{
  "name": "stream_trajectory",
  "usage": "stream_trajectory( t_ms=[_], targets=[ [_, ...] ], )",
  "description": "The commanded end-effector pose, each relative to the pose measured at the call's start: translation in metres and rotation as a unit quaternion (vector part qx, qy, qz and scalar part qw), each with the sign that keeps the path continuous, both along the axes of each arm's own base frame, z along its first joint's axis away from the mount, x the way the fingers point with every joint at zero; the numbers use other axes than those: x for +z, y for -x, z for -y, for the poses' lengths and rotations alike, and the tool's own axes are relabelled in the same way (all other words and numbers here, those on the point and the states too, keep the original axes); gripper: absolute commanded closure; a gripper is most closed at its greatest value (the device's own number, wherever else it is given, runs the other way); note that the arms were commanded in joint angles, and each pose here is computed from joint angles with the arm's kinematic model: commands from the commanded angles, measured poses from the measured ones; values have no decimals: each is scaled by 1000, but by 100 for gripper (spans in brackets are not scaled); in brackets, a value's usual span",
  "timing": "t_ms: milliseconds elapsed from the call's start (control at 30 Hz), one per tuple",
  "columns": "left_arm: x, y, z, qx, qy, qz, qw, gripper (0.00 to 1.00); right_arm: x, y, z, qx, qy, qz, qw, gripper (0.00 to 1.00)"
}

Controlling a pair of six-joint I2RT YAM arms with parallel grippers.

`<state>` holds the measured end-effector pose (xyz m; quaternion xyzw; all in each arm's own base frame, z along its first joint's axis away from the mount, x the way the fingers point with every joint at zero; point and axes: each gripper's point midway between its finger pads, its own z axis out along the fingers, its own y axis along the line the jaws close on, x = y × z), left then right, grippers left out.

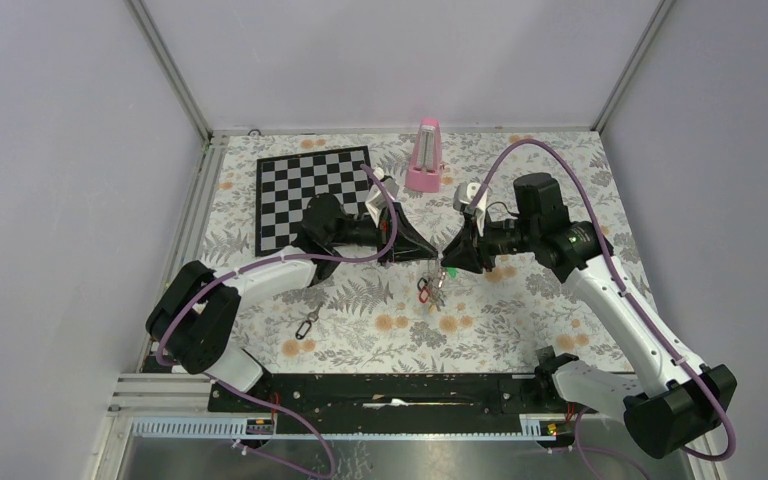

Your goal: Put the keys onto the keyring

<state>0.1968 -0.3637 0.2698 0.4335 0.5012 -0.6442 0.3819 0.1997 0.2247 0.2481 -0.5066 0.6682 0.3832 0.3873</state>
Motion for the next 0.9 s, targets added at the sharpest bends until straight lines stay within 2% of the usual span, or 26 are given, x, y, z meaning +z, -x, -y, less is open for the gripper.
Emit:
stream_trajectory(
  t_ms=[0, 267, 667, 867],
  targets=[
    [26, 8, -5, -6, 40, 50, 998, 100, 21, -3, -6, 14, -26, 25, 999, 69],
    [22, 7, -4, -7, 34, 48, 998, 100, 23, -3, -6, 14, -27, 26, 999, 70],
    [15, 5, -3, -4, 26, 49, 998, 100, 22, -3, -8, 17, -33, 17, 999, 99],
    [11, 2, -2, 0, 16, 61, 998, 98, 16, -6, -2, 7, -6, 27, 1000, 100]
  ],
)
